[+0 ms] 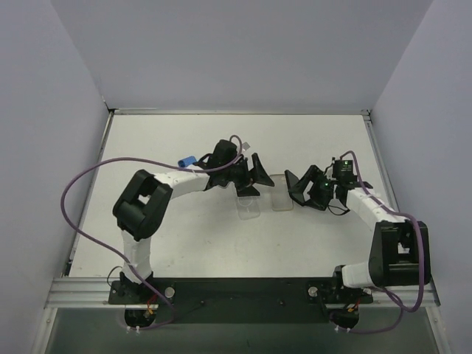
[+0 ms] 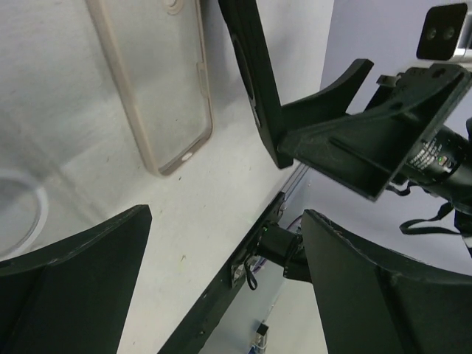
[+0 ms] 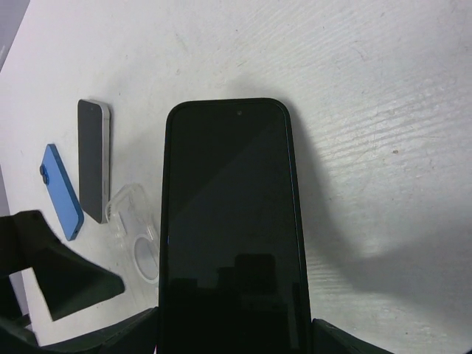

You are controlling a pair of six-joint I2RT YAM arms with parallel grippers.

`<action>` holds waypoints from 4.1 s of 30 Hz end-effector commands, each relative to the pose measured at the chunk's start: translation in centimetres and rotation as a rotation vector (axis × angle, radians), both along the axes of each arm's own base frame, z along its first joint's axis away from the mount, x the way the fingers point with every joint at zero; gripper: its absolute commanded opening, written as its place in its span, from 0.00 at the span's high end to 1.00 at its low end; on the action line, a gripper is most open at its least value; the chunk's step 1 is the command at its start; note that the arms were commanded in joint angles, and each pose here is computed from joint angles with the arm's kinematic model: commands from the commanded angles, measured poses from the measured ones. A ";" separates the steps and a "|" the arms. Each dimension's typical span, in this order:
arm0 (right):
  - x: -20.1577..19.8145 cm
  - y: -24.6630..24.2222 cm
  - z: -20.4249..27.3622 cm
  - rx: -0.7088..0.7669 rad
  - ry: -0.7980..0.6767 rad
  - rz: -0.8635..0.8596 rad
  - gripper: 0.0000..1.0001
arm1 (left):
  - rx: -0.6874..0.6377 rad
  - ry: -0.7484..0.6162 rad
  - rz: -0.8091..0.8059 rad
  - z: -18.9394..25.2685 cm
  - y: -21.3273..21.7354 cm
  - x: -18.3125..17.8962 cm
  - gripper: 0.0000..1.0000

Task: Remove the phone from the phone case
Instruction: Pick up the phone at the center of the board, then adjust the phone, then remove the phone case from the phone.

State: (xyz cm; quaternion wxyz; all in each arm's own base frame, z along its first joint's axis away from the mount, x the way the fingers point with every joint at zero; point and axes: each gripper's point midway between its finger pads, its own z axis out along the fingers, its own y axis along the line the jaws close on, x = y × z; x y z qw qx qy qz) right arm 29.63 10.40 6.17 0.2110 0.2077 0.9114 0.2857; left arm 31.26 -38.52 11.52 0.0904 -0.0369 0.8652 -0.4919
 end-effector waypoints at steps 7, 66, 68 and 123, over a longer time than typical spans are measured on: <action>-2.1 0.7 2.1 0.089 -0.053 0.017 0.82 | -0.136 -0.012 -0.096 0.5 -8.2 0.6 0.05; -0.9 8.5 16.3 0.562 -0.501 0.084 0.59 | -0.692 -0.176 0.122 16.7 -0.2 2.8 1.00; -0.8 8.8 16.1 0.586 -0.480 0.086 0.62 | -0.702 -0.178 0.127 16.8 -0.1 2.8 1.00; 8.9 9.2 36.1 1.710 -0.530 -0.318 1.00 | -1.232 -0.457 0.325 34.3 5.8 3.8 1.00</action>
